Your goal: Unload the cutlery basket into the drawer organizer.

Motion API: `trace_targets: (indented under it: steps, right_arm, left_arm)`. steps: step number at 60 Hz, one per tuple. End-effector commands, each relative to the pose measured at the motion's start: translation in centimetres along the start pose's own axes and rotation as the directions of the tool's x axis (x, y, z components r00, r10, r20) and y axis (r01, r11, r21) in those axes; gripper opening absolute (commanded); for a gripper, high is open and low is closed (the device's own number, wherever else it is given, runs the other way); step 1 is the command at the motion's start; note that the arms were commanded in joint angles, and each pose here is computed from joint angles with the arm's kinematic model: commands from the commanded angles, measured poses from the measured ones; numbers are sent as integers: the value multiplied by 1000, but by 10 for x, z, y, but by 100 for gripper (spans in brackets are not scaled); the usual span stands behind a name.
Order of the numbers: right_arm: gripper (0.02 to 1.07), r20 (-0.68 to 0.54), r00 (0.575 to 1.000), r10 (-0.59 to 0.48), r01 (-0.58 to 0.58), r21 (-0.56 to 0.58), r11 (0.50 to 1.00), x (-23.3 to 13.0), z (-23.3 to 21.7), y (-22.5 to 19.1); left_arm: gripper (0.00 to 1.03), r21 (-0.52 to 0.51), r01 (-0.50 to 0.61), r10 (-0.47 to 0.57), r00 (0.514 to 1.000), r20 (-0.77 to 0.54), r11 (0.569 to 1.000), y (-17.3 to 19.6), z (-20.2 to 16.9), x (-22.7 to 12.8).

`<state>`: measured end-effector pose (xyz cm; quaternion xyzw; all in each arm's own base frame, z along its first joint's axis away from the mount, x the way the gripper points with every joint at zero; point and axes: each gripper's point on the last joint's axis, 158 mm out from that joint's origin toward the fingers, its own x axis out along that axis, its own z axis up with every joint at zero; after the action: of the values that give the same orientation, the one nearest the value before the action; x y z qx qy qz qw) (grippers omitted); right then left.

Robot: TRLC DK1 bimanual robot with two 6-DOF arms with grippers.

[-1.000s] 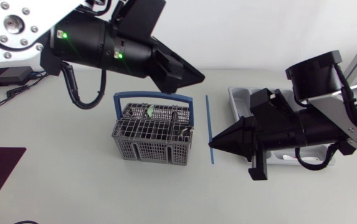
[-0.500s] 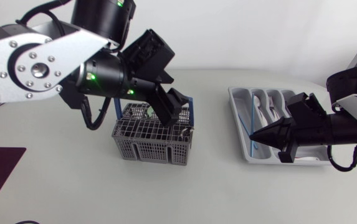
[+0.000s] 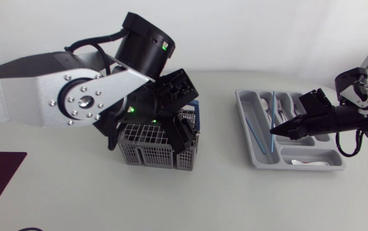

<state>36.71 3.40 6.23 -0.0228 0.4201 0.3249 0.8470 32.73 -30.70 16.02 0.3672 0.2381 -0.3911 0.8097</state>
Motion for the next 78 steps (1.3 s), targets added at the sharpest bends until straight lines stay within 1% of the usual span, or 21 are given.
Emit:
trace_targets:
  steps: [1,17,20,30,42,44,46,47,48,49,54,60,64,69,78]
  right_arm:
    - [8,-26,1000,-3,5,77,997,12,-3,-14]
    - [8,-89,996,-7,21,165,986,42,-6,-30]
    - [8,-94,996,-2,18,172,985,46,-6,-32]
    - [8,-123,992,-4,30,210,977,58,-9,-40]
    - [8,-129,992,-4,36,247,968,66,-5,-50]
    - [12,-128,992,-5,36,246,969,66,-4,-51]
    - [18,-127,992,-5,37,247,968,67,-4,-52]
    - [20,-127,992,-5,37,248,968,67,-4,-52]
    - [26,-125,992,-7,38,249,968,66,-2,-52]
    - [30,-125,992,-7,38,251,967,66,-2,-52]
    - [41,-122,993,-9,40,251,967,66,-1,-53]
    - [61,-123,992,-8,39,251,967,67,-2,-52]
    - [70,-125,992,-9,40,247,968,66,-4,-52]
    - [77,-121,993,-11,40,243,969,63,-4,-50]
    - [83,-105,994,-27,50,221,974,50,-3,-45]
  left_arm:
    - [92,47,23,-20,998,-62,999,-16,-18,13]
    - [92,102,-9,23,991,-129,995,-24,-34,25]
    - [92,128,-26,43,990,-137,991,-25,-36,27]
    - [92,158,-56,80,986,-145,986,-25,-40,30]
    - [92,189,-86,115,982,-149,978,-25,-45,31]
    - [92,190,-90,119,982,-148,978,-25,-45,31]
    - [92,191,-92,121,982,-145,977,-25,-45,31]
    - [92,191,-92,121,982,-145,977,-25,-45,31]
    - [92,193,-94,123,982,-142,977,-25,-45,31]
    - [92,193,-94,123,982,-142,977,-25,-45,31]
    - [92,203,-114,143,980,-138,973,-23,-46,32]
    - [92,214,-123,154,979,-133,969,-24,-48,33]
    - [92,216,-126,158,978,-136,968,-24,-49,33]
    - [92,216,-133,165,977,-138,967,-23,-50,32]
    - [92,222,-149,180,975,-129,964,-23,-52,31]
